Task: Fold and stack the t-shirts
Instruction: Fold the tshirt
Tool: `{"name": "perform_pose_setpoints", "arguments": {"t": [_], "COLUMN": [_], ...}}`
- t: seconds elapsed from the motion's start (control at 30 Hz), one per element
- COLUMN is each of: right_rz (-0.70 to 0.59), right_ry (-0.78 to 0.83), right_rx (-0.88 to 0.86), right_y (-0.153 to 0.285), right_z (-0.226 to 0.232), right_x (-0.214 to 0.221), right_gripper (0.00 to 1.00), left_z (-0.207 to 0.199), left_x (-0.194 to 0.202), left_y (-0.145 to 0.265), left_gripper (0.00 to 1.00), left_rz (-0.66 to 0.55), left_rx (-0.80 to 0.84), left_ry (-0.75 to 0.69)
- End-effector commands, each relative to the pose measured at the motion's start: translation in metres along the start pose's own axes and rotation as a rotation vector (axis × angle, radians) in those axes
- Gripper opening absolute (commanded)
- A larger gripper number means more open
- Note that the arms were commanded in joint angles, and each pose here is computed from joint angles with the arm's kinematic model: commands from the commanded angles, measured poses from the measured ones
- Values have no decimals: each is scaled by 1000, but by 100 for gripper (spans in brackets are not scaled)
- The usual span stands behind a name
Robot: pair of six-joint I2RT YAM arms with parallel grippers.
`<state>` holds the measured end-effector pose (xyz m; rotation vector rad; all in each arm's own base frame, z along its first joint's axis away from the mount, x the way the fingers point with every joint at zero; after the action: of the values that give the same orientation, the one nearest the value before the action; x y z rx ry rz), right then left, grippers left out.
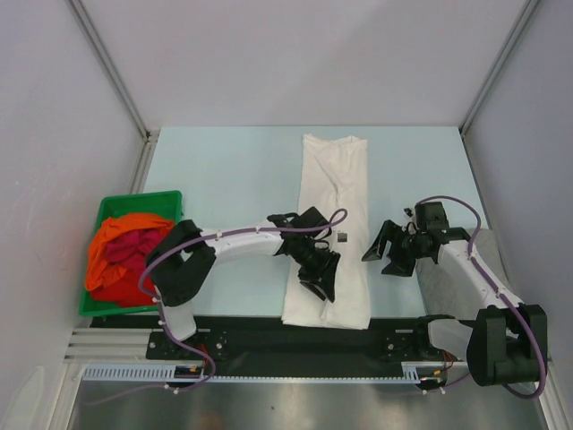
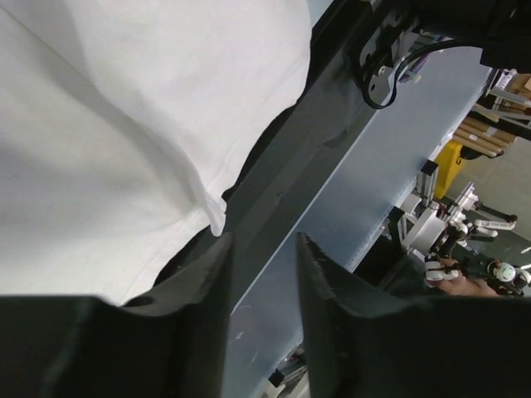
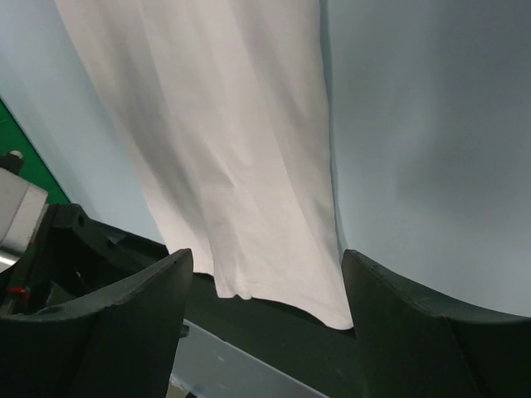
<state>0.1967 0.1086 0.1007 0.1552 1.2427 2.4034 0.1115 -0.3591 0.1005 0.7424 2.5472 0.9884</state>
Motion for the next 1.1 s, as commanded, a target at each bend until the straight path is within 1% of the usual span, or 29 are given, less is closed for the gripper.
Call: {"name": "perform_pose_setpoints", "arguments": {"t": [0.0, 0.1, 0.23, 0.37, 0.47, 0.5, 0.53, 0.57, 0.6, 0.67, 0.87, 1.07], "right_rz": [-21, -16, -19, -17, -19, -17, -16, -16, -17, -18, -21, -6], "right_ry": [13, 19, 22, 22, 19, 18, 18, 17, 15, 13, 2, -6], "right_rx": [-21, -31, -31, -30, -29, -28, -28, -26, -28, -20, 11, 35], "right_y": [3, 2, 2, 2, 1, 1, 1, 1, 1, 1, -1, -4], "right_z": [7, 7, 8, 7, 7, 7, 6, 6, 6, 5, 1, -1], "right_x": [-3, -3, -3, -2, -3, -3, -3, -2, -2, -2, -2, 2], "right_gripper": [79, 79, 79, 79, 80, 80, 80, 80, 80, 80, 80, 81], "left_z": [5, 17, 33, 38, 29, 26, 23, 17, 14, 6, -10, 17], "left_x": [0, -8, -8, 2, 5, 5, 4, 3, 4, 6, 10, 31], "left_y": [-9, -16, -31, -42, -42, -41, -38, -34, -32, -28, -15, -33], "left_gripper": [43, 47, 43, 42, 30, 19, 15, 11, 6, 0, 0, 1], "left_rz": [-1, -8, 17, 50, 51, 50, 45, 36, 35, 41, 23, 86], "left_rx": [-2, -45, -83, -85, -61, -52, -44, -32, -21, 12, 57, 26], "left_ry": [-5, -20, 10, 22, -12, -17, -23, -34, -35, -25, -20, 57]}}
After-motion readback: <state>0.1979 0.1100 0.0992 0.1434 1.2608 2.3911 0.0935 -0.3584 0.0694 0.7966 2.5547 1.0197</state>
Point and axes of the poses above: each gripper's point midway between its finger pads, its own y axis back along the fingers, its own z axis along the line the jaws close on, x = y × z, the point moved 2 cm from there along y, back along the fingers, and after that the axes turned 4 degrees about -y, right-handed, at the moved point
